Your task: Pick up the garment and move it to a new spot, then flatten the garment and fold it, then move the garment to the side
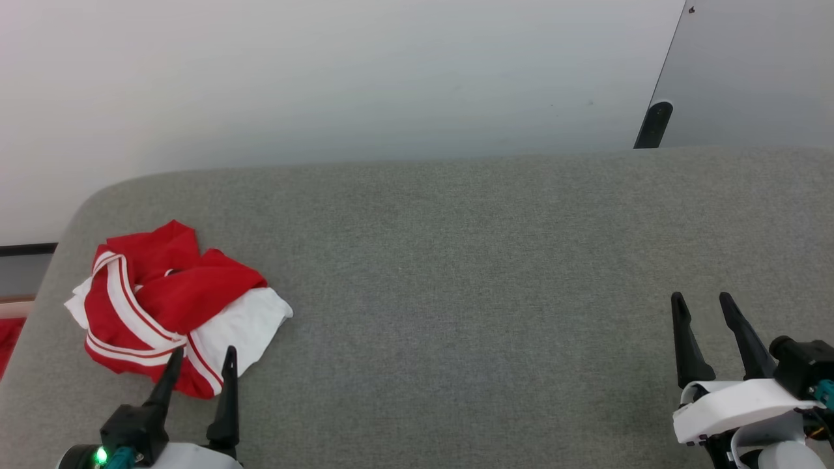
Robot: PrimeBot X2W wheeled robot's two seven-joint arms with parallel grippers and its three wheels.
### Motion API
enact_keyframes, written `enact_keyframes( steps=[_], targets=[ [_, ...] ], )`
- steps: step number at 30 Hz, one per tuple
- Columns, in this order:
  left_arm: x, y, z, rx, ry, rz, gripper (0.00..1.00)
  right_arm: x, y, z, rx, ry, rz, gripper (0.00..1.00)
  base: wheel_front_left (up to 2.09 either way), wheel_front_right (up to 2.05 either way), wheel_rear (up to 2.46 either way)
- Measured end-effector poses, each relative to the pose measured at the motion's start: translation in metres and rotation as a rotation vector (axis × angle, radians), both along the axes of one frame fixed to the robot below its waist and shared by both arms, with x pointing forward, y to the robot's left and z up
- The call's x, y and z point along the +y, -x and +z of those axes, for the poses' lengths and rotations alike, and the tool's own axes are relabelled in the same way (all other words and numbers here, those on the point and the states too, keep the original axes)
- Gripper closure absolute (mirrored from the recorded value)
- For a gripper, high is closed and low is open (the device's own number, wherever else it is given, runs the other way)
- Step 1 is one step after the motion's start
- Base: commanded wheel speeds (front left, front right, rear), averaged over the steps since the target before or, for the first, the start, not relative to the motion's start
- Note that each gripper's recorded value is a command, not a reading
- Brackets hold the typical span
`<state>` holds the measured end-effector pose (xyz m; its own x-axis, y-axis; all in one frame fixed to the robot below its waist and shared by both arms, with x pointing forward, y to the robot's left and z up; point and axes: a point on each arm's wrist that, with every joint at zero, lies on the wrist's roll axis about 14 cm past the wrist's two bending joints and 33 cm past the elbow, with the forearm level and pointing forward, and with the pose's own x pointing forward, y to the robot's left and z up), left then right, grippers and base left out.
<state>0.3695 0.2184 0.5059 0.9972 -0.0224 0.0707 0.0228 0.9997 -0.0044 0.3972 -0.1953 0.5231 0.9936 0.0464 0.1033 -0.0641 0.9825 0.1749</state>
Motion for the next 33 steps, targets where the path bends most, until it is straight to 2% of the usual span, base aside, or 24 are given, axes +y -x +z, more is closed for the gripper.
enact_keyframes(
  steps=[22,33],
  targets=[
    [0.004,0.007,-0.004,0.013,0.025,0.014,0.0,0.003,-0.002,-0.004,0.01,-0.006,0.016,0.0,0.0,0.0,0.0],
    [0.05,0.049,-0.012,0.03,0.045,0.174,0.0,0.065,-0.021,-0.006,0.023,0.0,0.186,0.0,0.0,0.0,0.0]
  ],
)
